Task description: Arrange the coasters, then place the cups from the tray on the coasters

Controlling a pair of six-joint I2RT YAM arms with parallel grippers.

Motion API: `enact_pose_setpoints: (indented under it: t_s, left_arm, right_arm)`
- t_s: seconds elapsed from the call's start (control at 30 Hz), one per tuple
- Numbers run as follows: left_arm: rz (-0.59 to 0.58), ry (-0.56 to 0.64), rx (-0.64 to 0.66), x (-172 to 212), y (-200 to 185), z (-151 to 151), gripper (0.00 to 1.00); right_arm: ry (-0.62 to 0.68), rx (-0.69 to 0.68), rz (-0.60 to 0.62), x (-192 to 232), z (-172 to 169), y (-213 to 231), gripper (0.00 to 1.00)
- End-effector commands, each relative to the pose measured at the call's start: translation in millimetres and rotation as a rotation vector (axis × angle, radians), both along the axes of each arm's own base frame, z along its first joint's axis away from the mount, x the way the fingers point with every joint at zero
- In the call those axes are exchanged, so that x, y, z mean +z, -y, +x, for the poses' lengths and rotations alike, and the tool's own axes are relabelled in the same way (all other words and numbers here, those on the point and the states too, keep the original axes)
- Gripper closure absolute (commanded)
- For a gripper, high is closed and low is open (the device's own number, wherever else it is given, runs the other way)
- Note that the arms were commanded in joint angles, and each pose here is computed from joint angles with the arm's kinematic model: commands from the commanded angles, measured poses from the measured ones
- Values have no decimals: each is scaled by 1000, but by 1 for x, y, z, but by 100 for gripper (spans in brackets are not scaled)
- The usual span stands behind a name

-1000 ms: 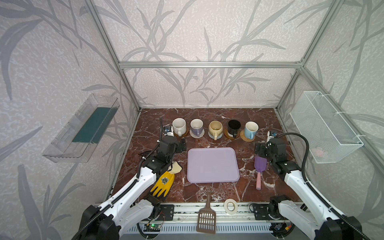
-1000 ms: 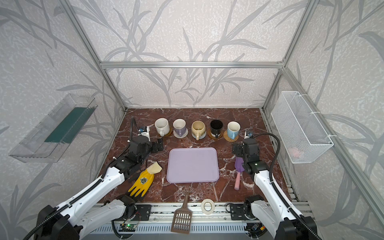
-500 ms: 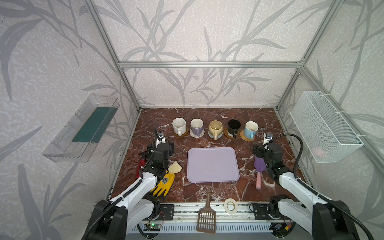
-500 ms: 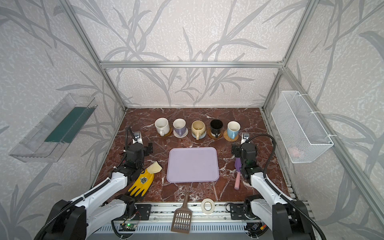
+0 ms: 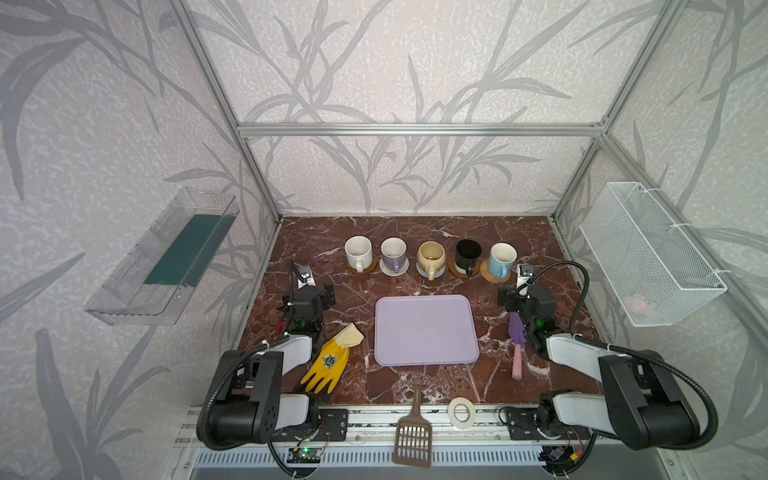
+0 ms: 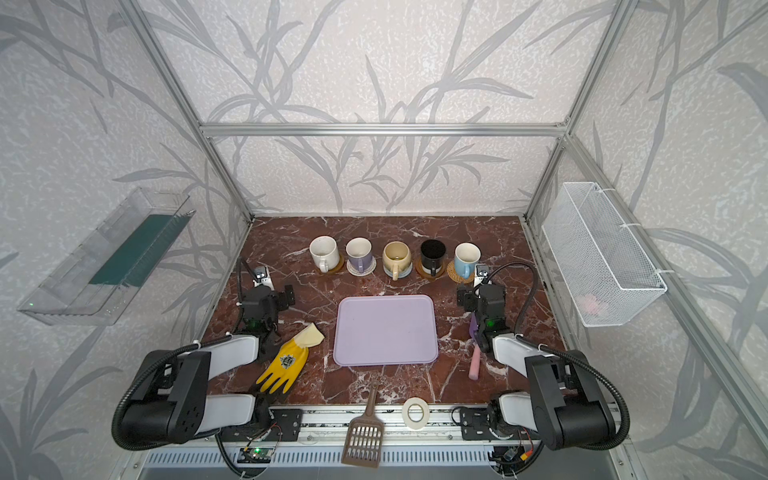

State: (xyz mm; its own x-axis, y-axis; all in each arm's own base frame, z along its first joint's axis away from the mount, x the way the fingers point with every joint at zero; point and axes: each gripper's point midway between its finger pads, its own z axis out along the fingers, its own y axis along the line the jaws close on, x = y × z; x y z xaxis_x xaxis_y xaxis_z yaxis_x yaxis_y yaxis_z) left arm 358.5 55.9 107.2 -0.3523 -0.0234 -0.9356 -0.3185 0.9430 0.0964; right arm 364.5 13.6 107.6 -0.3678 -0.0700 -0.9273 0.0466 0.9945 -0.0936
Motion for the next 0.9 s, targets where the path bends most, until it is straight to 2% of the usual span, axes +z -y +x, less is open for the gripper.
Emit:
enact_pose_setpoints:
  t_s: [0.0, 0.2, 0.37, 0.43, 0.53, 0.87]
  left_arm:
    - [-62, 104, -76, 14, 9, 17, 1]
    - [-89, 98, -71, -9, 4, 28, 1]
    - [-89, 82, -111, -10, 10, 33, 1]
    - [-93, 35, -147, -15, 16, 37, 1]
    - [-89, 45, -148, -14, 16, 37, 1]
    - [-86, 50, -150, -13, 16, 37, 1]
  right_arm:
    - [77, 3, -7, 14, 10, 0, 5]
    - [61, 4, -3, -5, 21, -1, 5]
    - [72, -11, -11, -14, 28, 1, 4]
    - [55, -20, -13, -15, 29, 2, 1]
    - [11, -20, -12, -16, 29, 1, 1]
    - [21, -20, -13, -16, 29, 1, 1]
